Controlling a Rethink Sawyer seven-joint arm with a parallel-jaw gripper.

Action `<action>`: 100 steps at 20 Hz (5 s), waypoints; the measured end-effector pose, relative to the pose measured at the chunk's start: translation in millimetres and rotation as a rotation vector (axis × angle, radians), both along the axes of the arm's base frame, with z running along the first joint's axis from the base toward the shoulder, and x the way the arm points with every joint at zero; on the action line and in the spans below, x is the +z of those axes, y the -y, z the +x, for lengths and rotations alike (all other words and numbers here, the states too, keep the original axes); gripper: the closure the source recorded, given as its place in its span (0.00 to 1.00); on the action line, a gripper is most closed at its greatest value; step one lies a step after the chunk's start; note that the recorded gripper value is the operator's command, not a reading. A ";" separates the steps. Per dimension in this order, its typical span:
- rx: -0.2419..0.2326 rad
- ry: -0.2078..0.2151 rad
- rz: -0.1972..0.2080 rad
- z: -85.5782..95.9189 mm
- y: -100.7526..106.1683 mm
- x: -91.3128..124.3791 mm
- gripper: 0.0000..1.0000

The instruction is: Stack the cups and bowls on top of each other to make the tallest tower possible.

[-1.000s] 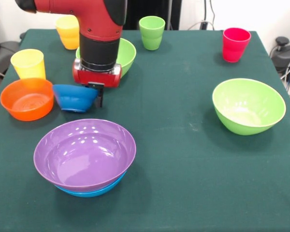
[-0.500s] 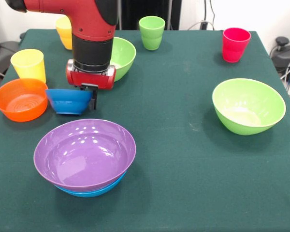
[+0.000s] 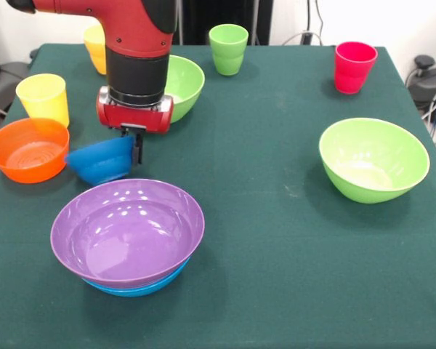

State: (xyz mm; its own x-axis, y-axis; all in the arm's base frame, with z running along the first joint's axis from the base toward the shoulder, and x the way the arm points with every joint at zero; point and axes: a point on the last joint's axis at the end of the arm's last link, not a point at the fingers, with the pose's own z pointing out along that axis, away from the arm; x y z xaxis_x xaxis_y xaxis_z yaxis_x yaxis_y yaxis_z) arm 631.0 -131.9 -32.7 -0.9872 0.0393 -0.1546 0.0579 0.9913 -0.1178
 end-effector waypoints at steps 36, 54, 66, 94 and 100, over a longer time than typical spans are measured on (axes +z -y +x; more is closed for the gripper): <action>-0.029 -0.021 0.037 56.9 -41.6 73.8 1.00; -0.045 -0.045 0.027 80.1 -49.5 121.7 1.00; -0.076 0.028 0.026 118.4 -37.0 138.4 1.00; -0.073 0.032 0.083 147.9 -69.1 89.3 1.00; -0.079 0.018 0.094 146.5 -70.3 72.2 1.00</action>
State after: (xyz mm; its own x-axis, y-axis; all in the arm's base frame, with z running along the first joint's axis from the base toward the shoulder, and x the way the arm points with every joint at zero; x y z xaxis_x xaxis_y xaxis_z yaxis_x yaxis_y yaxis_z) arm 777.5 -61.6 39.5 -0.9776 0.1318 -0.1640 0.1373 0.9903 -0.0228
